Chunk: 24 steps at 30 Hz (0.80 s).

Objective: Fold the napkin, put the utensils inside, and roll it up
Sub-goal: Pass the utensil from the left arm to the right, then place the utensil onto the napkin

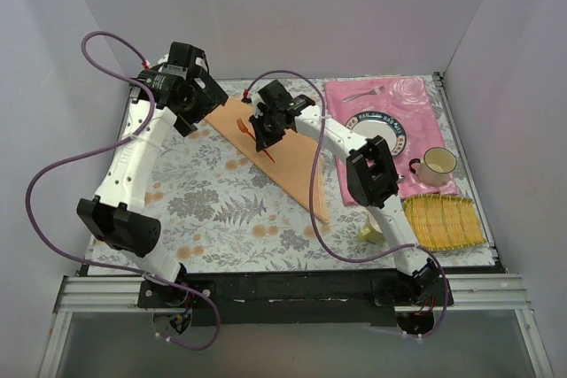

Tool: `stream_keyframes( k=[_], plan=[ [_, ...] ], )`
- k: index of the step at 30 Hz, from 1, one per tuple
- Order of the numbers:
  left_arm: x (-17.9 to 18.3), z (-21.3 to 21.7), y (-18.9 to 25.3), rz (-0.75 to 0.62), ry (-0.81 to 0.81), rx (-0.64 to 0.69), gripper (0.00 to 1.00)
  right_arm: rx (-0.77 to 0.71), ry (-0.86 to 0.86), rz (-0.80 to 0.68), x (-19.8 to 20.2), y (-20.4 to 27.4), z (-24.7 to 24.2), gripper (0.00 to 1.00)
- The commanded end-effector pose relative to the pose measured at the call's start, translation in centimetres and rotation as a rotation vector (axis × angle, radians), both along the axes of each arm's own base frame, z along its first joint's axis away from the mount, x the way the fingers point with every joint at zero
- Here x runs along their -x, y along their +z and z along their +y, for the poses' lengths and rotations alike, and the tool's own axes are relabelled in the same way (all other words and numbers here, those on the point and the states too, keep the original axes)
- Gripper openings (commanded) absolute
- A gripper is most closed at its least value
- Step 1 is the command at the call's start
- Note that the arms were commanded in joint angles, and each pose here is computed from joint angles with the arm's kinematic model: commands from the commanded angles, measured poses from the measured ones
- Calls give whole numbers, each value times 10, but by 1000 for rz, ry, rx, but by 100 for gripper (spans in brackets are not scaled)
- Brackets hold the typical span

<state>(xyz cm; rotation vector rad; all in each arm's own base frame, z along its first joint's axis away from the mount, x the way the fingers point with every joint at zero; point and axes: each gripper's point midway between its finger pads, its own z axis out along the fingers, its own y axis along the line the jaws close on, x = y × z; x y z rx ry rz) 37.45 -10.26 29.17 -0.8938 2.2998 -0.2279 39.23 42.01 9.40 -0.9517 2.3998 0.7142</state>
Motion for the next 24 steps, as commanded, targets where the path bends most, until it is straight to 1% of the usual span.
stream_keyframes(
  k=[1, 2, 9, 15, 21, 24],
  plan=[
    [25, 14, 17, -25, 11, 13, 89, 21, -2, -120, -20, 13, 7, 1],
    [26, 9, 17, -20, -18, 29, 89, 30, 0, -113, -19, 7, 7, 1],
    [24, -8, 6, 3, -65, 100, 86, 70, 11, -129, -17, -15, 15, 1],
    [27, -10, 3, -6, -85, 108, 86, 60, 15, -139, -25, -24, 22, 1],
    [25, -9, 6, -15, -94, 93, 86, 56, 5, -155, -33, -29, 26, 6],
    [25, -8, 6, -13, -95, 91, 86, 70, 5, -150, -31, -35, 25, 6]
  ],
)
